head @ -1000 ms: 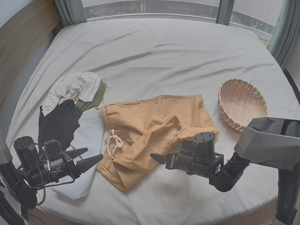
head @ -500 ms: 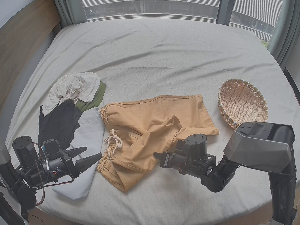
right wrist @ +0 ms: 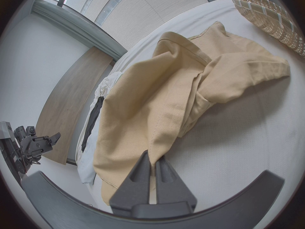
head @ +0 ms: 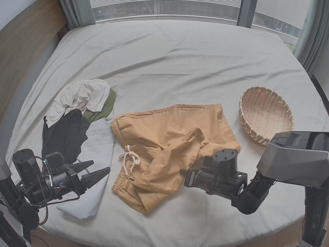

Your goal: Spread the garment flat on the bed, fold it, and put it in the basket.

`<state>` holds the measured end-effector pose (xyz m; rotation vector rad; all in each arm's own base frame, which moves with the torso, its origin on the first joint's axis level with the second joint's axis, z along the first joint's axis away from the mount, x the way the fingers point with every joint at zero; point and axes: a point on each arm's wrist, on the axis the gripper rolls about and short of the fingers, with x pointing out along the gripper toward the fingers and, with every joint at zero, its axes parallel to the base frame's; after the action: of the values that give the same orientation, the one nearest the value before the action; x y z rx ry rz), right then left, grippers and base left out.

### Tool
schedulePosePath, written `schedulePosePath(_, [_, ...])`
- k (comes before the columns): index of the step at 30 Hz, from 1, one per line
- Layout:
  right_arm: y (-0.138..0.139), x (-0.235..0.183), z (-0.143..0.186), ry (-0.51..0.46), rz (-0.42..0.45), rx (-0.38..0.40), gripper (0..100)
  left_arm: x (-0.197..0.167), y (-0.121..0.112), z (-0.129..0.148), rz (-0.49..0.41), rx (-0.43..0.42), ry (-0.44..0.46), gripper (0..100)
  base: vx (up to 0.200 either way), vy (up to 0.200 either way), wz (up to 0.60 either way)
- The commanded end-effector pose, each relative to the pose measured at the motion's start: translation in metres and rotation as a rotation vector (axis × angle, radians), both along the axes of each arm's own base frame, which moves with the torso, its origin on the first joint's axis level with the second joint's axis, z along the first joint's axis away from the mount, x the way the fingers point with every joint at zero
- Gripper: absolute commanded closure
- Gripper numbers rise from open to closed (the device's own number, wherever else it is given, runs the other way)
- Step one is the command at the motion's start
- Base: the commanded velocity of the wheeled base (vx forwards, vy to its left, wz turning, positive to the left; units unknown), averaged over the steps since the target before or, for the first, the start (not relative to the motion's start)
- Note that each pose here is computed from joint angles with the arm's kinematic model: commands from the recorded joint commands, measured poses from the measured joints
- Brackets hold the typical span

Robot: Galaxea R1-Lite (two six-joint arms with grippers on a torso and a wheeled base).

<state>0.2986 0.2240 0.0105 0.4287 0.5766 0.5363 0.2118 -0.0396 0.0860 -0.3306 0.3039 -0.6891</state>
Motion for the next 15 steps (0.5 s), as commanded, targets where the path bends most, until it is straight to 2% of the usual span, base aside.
schedulePosePath(1, [-0.0007, -0.0011, 0.0026, -0.003, 0.001, 0.006, 100, -0.0005, -0.0006, 0.0003, -0.003, -0.001, -0.001, 0, 0.0, 0.0, 0.0])
schedulePosePath(2, [0.0, -0.0011, 0.0023, -0.003, 0.003, 0.006, 100, -0.0007, -0.0005, 0.0006, -0.003, -0.001, -0.002, 0, 0.0, 0.0, 0.0])
schedulePosePath(3, [0.0009, -0.0018, 0.001, -0.004, 0.006, 0.007, 0, -0.0007, -0.0005, 0.0006, -0.003, -0.001, -0.002, 0, 0.0, 0.0, 0.0])
schedulePosePath(15, [0.0042, -0.0078, 0.0012, -0.018, 0.022, 0.019, 0, -0.0038, 0.0005, 0.0008, 0.0, 0.0, 0.001, 0, 0.0, 0.0, 0.0])
